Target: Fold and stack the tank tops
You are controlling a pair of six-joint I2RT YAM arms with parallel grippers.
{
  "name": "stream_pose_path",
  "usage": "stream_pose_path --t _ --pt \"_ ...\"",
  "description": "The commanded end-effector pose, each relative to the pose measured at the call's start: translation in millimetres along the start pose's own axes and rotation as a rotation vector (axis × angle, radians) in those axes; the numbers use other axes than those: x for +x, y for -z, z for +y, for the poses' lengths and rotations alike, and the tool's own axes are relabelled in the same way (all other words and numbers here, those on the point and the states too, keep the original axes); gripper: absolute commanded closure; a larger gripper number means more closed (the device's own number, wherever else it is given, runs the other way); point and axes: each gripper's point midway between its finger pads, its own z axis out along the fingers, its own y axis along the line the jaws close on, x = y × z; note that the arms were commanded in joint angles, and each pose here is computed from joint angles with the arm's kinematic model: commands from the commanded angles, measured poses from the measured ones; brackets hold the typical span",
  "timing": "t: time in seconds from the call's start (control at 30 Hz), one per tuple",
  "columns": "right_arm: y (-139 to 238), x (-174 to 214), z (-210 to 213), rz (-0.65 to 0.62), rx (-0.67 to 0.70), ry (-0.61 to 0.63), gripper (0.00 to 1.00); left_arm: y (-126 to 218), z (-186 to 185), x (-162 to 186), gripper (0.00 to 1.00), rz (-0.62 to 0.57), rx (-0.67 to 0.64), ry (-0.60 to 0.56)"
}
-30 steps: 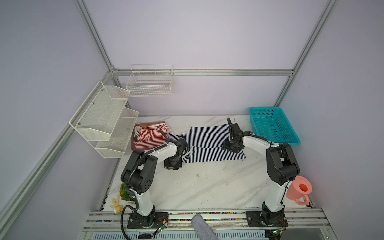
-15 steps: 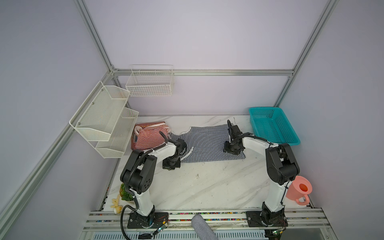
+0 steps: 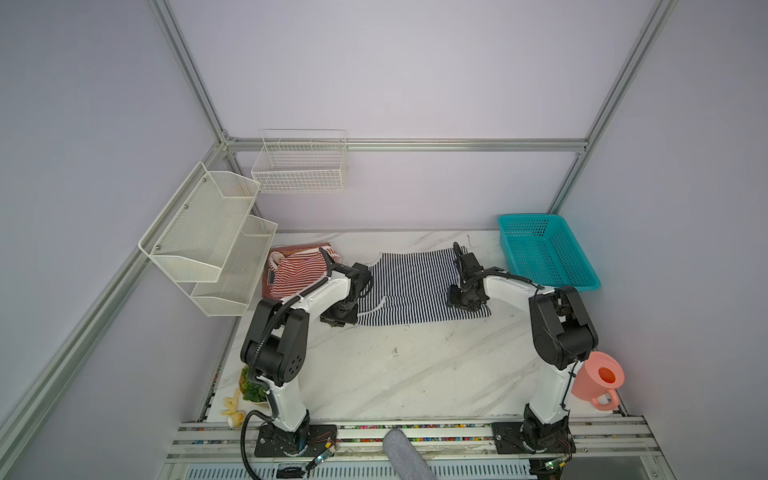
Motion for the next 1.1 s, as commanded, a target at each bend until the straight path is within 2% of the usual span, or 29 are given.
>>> stream_pose_path --t 0.0,0.2,0.47,0.57,0.73,0.9,1.07 --pt "-24 29 -21 0.092 0.079 0.006 0.44 8 12 -18 0.91 -0.008 -0.034 -0.049" --pt "-21 30 -22 0.088 0.082 0.0 0.44 -7 18 -22 0.8 0.051 -0.066 -0.079" --pt "-13 28 -20 0.078 0.074 -0.005 0.44 -10 43 -31 0.62 0.058 -0.082 0.004" --pt "-5 23 -15 0.062 0.055 0.01 0.44 2 47 -36 0.55 0.036 -0.065 0.021" --pt "17 10 -6 0.018 0.023 0.014 0.43 38 40 -44 0.52 -0.042 0.02 0.069" --pt "44 -3 6 -0.036 -0.02 0.015 0.43 81 -1 -57 0.51 -0.153 0.169 0.054" --pt "58 -11 10 -0.069 -0.036 0.022 0.43 92 -22 -65 0.51 -0.186 0.222 0.071"
